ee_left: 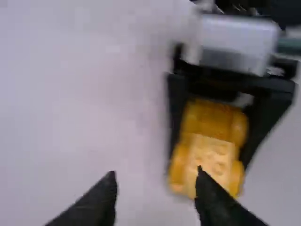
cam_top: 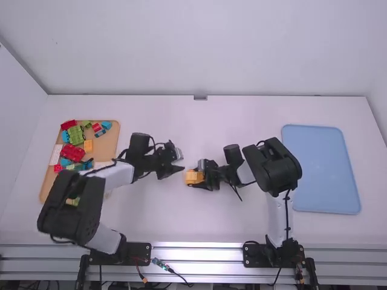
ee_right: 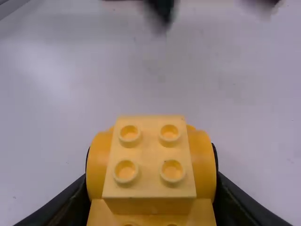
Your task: Assemble lego blocks to make yellow taxi
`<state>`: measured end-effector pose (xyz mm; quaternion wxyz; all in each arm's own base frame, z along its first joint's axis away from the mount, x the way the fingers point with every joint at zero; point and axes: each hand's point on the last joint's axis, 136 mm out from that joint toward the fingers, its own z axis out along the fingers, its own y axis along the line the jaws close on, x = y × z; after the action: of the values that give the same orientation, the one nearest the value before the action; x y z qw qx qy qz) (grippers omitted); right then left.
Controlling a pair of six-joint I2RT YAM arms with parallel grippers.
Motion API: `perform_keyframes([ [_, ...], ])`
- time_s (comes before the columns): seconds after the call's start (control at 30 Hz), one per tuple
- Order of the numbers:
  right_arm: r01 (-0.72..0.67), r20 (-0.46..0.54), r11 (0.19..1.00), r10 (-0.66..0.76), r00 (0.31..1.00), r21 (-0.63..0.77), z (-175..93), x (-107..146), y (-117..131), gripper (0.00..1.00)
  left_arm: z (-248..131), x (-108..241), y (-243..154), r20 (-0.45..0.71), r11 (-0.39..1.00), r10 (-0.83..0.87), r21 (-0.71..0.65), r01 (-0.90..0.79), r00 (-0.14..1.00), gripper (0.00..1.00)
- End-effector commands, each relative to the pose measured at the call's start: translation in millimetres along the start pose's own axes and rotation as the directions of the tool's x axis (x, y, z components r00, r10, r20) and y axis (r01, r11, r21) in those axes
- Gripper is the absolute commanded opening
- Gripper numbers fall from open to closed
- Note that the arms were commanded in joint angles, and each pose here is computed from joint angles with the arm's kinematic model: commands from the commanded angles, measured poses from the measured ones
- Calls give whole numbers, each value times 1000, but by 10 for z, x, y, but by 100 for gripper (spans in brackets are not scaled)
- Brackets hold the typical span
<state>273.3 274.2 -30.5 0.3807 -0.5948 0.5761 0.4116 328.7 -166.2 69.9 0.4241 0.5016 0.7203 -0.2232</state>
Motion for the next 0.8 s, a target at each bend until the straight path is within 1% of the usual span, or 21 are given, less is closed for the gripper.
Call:
perform_keyframes([
  [0.0, -52, -45, 998, 53, 998, 20, 10, 154, -5, 62, -339, -190, 332, 40, 978, -129, -161, 134, 991, 62],
  [0.03, -52, -52, 998, 53, 997, 27, 13, 166, -13, 64, -425, -220, 396, 52, 969, -147, -193, 154, 988, 84],
  [0.07, -51, -62, 998, 53, 997, 35, 15, 182, -25, 71, -528, -250, 474, 67, 956, -167, -231, 179, 984, 99],
  [0.1, -53, -66, 998, 55, 996, 37, 16, 190, -26, 81, -620, -266, 541, 81, 943, -188, -264, 203, 979, 99],
  [0.13, -54, -69, 998, 57, 996, 41, 10, 196, -34, 86, -697, -275, 598, 91, 931, -200, -292, 218, 975, 99],
  [0.17, -54, -69, 998, 57, 996, 41, 8, 197, -36, 88, -726, -276, 620, 96, 925, -208, -303, 227, 973, 99],
  [0.23, -60, -70, 997, 62, 996, 40, 8, 197, -31, 96, -959, -256, 783, 136, 872, -279, -380, 310, 951, 99],
  [0.27, -74, -73, 996, 78, 994, 50, 3, 201, -49, 98, -1016, -241, 813, 149, 858, -299, -390, 334, 942, 99],
  [0.37, -115, -87, 989, 123, 989, 88, -40, 231, -121, 100, -1138, -158, 888, 169, 823, -349, -416, 387, 922, 99],
  [0.4, -128, -88, 986, 137, 987, 102, -69, 229, -147, 100, -1212, -81, 937, 180, 795, -386, -432, 425, 905, 99],
  [0.53, -134, -104, 983, 147, 984, 123, -177, 216, -135, 100, -1372, 101, 1014, 201, 732, -463, -462, 501, 863, 99],
  [0.7, -139, -203, 962, 189, 961, 236, -434, 250, -204, 100, -1590, 262, 1134, 260, 640, -535, -497, 586, 804, 99],
  [0.77, -140, -266, 944, 223, 938, 298, -581, 255, -228, 100, -1692, 324, 1177, 284, 591, -576, -504, 630, 767, 99],
])
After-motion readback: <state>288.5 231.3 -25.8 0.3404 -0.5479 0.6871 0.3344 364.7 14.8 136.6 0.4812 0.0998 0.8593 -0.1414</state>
